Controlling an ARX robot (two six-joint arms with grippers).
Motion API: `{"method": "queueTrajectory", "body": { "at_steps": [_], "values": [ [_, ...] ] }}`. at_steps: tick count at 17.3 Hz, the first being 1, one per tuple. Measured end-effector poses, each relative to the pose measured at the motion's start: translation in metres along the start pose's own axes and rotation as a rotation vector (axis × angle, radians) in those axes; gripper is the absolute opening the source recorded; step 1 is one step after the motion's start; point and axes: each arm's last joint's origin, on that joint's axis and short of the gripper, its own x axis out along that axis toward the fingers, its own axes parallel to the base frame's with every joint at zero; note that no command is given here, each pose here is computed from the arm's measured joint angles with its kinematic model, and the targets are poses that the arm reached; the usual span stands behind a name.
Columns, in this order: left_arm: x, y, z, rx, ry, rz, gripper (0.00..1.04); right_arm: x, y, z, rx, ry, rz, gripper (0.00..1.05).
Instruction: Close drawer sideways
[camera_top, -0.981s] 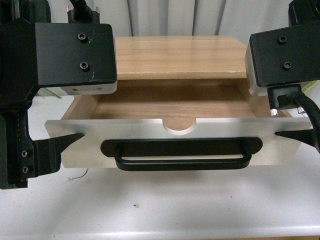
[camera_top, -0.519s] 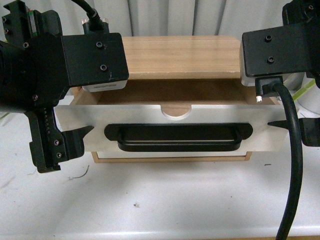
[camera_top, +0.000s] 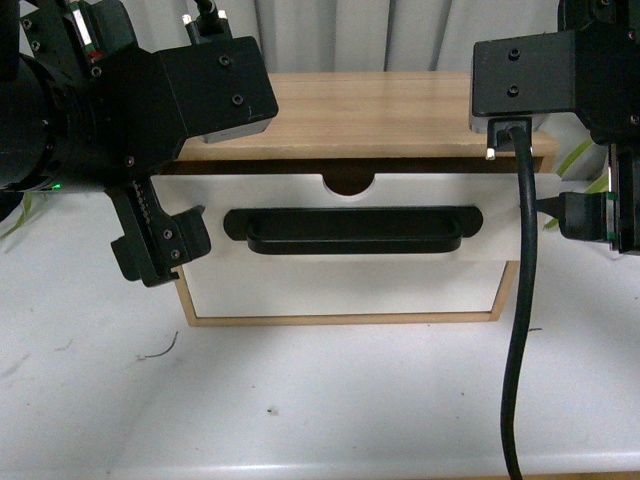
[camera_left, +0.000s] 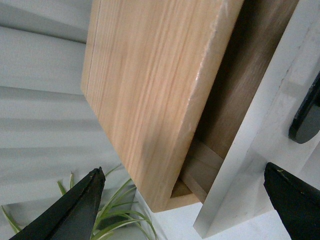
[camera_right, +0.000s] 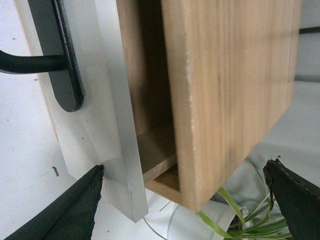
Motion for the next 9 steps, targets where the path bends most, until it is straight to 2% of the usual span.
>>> {"method": "queueTrajectory", "body": {
  "at_steps": [4, 9],
  "values": [
    [0.01, 0.007, 0.005, -0.043, 0.006, 0.067, 0.98, 0.007, -0.012, 0.005, 0.035, -0.006, -0.075, 0.98],
    [0.017, 0.005, 0.006, -0.087, 0.012, 0.095, 0.98, 0.019, -0.013, 0.006, 0.103, 0.002, -0.105, 0.98]
  ]
}}
